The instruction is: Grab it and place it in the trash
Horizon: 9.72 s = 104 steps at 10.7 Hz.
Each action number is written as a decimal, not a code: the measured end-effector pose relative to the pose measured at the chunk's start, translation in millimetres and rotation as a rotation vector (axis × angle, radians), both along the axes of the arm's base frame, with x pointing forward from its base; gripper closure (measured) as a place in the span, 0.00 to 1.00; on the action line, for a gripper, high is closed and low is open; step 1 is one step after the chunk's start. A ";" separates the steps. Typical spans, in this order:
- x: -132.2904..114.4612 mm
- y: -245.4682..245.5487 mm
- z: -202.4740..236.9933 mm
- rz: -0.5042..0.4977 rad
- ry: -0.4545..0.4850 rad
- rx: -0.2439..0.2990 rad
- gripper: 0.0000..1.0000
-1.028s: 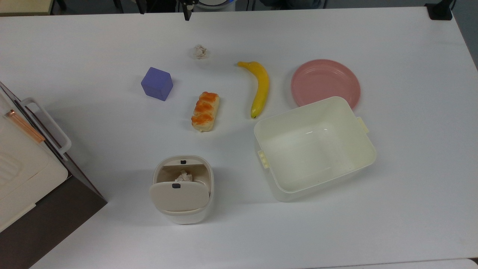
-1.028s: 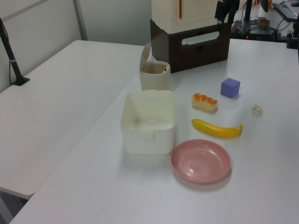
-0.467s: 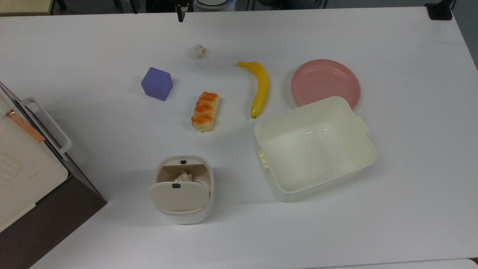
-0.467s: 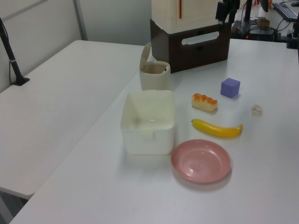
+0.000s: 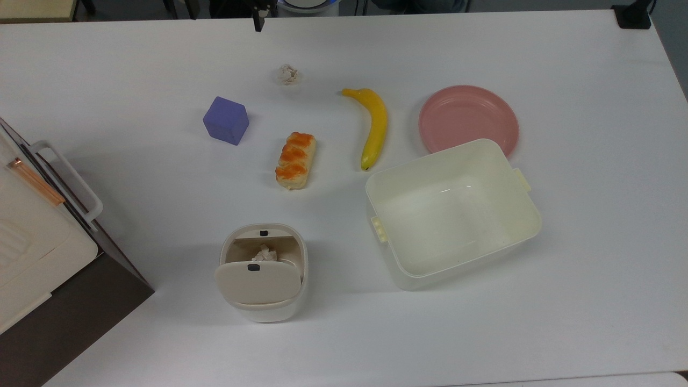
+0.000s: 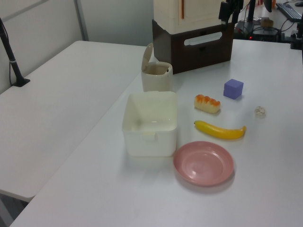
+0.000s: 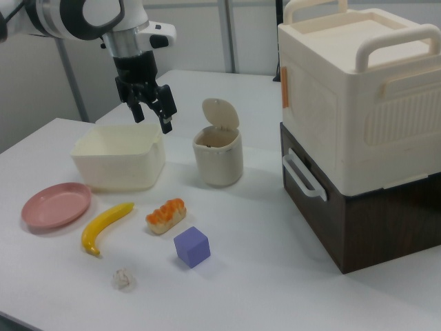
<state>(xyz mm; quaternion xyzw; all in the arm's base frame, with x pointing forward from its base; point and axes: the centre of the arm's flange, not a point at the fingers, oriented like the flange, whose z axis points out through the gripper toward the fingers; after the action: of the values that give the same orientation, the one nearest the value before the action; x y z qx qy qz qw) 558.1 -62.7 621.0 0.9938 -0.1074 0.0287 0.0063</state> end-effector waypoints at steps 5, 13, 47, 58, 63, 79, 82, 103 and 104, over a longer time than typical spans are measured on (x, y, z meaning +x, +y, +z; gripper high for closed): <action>1.5 1.8 -2.5 0.004 0.004 0.000 0.00; 7.6 8.1 -13.7 0.051 0.031 -0.050 0.00; -67.2 106.0 -241.3 0.519 0.663 -0.440 0.00; -51.6 139.1 -259.1 1.049 0.759 -0.327 0.00; -70.2 145.0 -303.8 1.088 0.933 -0.357 0.03; -68.8 163.3 -368.9 1.061 1.055 -0.459 0.87; -21.5 158.7 -292.9 0.951 0.856 -0.434 0.89; 180.5 31.2 -197.5 0.145 -0.522 -0.108 0.89; 181.8 38.2 -199.0 0.151 -0.530 -0.103 0.89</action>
<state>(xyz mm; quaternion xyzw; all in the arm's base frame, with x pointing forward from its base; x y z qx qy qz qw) 739.9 -24.5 422.0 0.9552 -0.0294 0.2934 0.0264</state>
